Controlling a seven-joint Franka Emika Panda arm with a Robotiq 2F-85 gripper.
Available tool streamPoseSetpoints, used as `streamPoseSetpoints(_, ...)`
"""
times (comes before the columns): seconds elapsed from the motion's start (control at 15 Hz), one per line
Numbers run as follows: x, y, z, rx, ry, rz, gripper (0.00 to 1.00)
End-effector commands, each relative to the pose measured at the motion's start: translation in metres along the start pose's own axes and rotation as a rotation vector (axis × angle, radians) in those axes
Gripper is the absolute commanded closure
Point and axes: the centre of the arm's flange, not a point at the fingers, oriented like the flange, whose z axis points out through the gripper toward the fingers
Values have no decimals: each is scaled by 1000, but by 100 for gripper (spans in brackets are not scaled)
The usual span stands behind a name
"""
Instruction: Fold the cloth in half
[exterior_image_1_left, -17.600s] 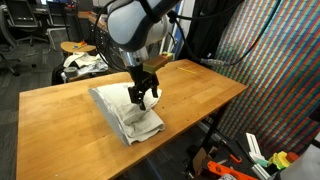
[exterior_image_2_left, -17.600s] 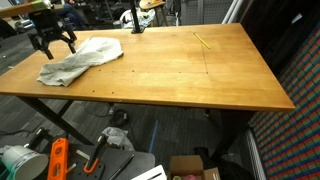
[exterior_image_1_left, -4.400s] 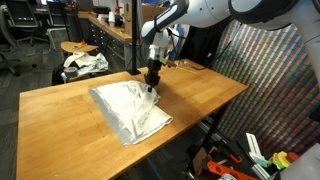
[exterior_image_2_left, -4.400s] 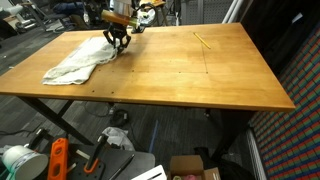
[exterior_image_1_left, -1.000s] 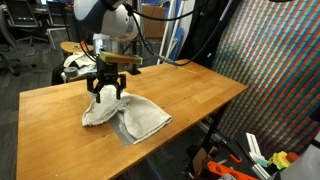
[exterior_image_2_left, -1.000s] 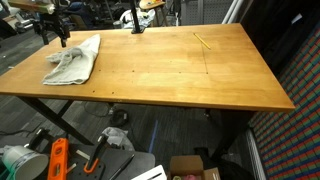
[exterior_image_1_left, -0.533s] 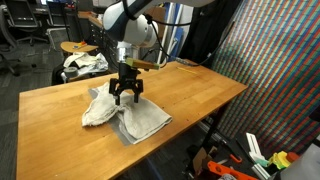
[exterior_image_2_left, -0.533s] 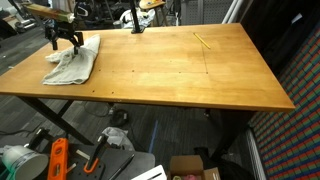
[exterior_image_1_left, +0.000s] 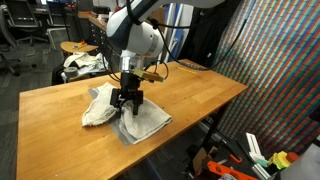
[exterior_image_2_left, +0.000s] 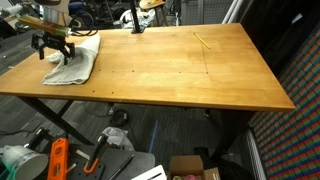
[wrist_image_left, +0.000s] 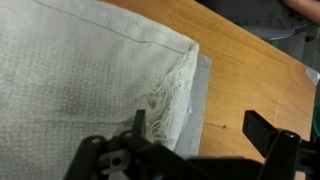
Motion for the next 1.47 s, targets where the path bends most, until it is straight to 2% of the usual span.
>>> streamPoseSetpoints(0.0,-20,-8,12,63,138,-75,0)
streamPoseSetpoints(0.07,-18,-10,16,63,187,-86,0)
streamPoseSetpoints(0.33,-17,-25,14,-46,348,-115,0)
streamPoseSetpoints(0.67,-37,-67,-17,-148,405,-120,0)
streamPoseSetpoints(0.87,-48,-90,-33,-160,454,-121,0)
streamPoseSetpoints(1.0,-50,-106,-33,-179,502,-170,0)
streamPoseSetpoints(1.2,-49,-133,-29,-267,536,-241,0)
streamPoseSetpoints(1.4,-40,-164,-19,-414,546,-267,0)
